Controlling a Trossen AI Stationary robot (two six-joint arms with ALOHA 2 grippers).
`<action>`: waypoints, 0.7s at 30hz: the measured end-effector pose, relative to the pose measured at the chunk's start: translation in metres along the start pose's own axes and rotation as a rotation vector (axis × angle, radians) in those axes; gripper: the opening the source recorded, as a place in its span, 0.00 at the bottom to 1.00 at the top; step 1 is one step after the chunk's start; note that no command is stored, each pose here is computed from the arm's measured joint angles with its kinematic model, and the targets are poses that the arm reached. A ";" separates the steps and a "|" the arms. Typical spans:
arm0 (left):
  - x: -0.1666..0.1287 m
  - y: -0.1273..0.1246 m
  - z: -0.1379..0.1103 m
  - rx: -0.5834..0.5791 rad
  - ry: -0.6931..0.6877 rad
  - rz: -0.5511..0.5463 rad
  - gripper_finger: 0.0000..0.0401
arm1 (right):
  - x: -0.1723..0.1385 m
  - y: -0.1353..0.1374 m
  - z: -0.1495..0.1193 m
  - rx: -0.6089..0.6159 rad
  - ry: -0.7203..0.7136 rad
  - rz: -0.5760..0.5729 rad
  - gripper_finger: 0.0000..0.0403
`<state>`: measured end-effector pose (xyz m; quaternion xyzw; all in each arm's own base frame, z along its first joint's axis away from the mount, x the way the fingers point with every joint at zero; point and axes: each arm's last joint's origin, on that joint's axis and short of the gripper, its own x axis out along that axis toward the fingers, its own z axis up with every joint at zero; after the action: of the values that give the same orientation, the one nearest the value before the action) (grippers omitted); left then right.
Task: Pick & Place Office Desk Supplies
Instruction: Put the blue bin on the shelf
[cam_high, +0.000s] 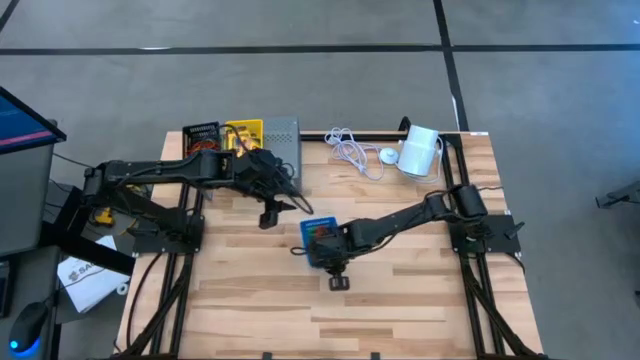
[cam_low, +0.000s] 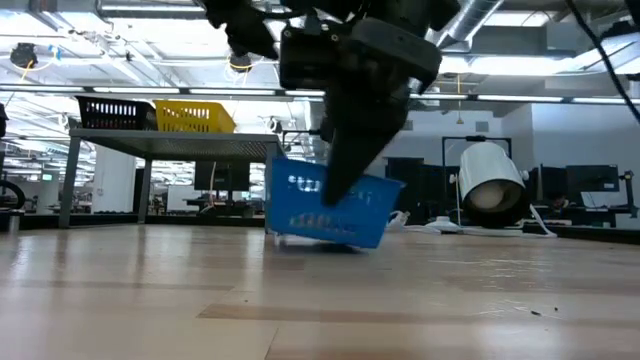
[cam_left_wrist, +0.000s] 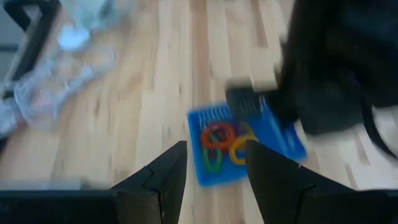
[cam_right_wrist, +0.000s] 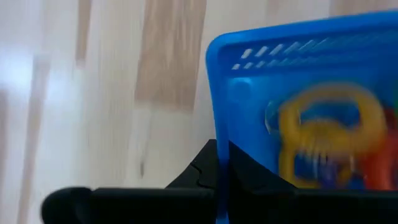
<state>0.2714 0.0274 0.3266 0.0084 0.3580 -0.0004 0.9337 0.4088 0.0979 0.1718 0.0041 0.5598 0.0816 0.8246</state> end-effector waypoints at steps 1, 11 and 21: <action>-0.001 -0.001 -0.003 -0.003 0.026 -0.005 0.40 | 0.000 0.000 -0.001 -0.006 0.024 -0.002 0.00; -0.003 -0.003 -0.005 -0.018 0.052 -0.011 0.40 | -0.003 -0.001 0.010 -0.003 0.008 0.002 0.05; -0.003 -0.003 -0.006 -0.018 0.060 -0.012 0.40 | -0.003 -0.001 0.010 -0.003 0.011 0.003 0.06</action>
<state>0.2652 0.0244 0.3237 -0.0022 0.3859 -0.0025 0.9225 0.4169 0.0978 0.1777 0.0031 0.5640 0.0835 0.8215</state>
